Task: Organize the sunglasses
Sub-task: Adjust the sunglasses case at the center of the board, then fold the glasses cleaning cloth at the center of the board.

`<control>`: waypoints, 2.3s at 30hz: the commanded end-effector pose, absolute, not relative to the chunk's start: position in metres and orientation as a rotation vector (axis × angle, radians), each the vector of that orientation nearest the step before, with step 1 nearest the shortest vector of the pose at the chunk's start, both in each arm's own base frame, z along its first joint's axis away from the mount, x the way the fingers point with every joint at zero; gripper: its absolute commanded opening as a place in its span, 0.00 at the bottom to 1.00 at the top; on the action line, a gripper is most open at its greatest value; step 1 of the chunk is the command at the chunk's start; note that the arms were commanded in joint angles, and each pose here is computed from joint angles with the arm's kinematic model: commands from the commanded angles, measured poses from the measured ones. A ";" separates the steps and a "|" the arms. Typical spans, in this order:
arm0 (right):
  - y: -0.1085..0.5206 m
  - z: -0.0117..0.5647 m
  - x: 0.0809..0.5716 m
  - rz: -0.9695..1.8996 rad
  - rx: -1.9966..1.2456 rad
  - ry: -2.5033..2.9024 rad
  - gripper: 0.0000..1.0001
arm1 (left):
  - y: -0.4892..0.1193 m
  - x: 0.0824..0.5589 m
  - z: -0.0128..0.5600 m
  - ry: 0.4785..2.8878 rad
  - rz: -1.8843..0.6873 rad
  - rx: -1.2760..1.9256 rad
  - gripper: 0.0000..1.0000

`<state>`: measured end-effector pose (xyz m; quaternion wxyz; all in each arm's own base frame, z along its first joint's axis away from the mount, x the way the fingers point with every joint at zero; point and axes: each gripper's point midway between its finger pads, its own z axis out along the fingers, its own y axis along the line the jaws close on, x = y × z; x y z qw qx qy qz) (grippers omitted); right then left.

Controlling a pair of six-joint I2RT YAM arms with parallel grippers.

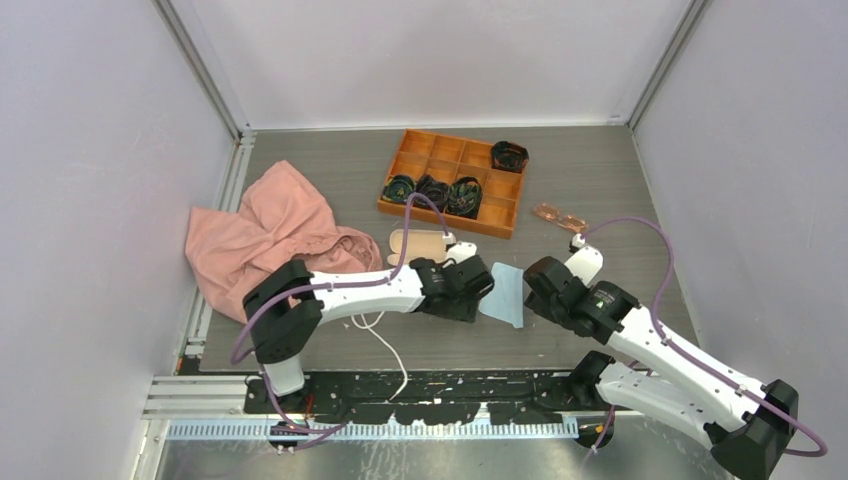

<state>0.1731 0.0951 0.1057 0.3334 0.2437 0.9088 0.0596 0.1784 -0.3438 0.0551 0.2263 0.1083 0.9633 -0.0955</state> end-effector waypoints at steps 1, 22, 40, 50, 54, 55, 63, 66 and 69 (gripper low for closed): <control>0.097 0.112 0.182 0.163 0.641 2.335 0.43 | -0.375 0.193 0.069 2.631 -0.412 0.163 0.61; 0.078 0.120 0.171 0.152 0.681 2.291 0.43 | -0.434 0.188 0.022 2.776 -0.525 0.082 0.43; 0.105 0.096 0.166 0.224 0.601 2.423 0.43 | -0.425 0.194 0.020 2.754 -0.511 0.102 0.01; 0.151 0.067 0.166 0.360 0.518 2.545 0.39 | -0.390 0.166 0.029 2.759 -0.630 0.076 0.00; 0.171 0.062 0.161 0.453 0.493 2.546 0.38 | -0.391 0.157 0.028 2.772 -0.722 0.059 0.01; 0.176 0.062 0.159 0.470 0.481 2.544 0.38 | -0.392 0.157 0.028 2.771 -0.733 0.057 0.01; 0.203 0.057 0.162 0.565 0.490 2.526 0.37 | -0.405 0.148 0.025 2.788 -0.903 0.030 0.01; 0.207 0.048 0.165 0.579 0.538 2.516 0.35 | -0.403 0.146 0.022 2.791 -0.932 0.004 0.01; 0.202 0.032 0.165 0.511 0.564 2.538 0.34 | -0.400 0.144 0.021 2.788 -0.947 -0.011 0.01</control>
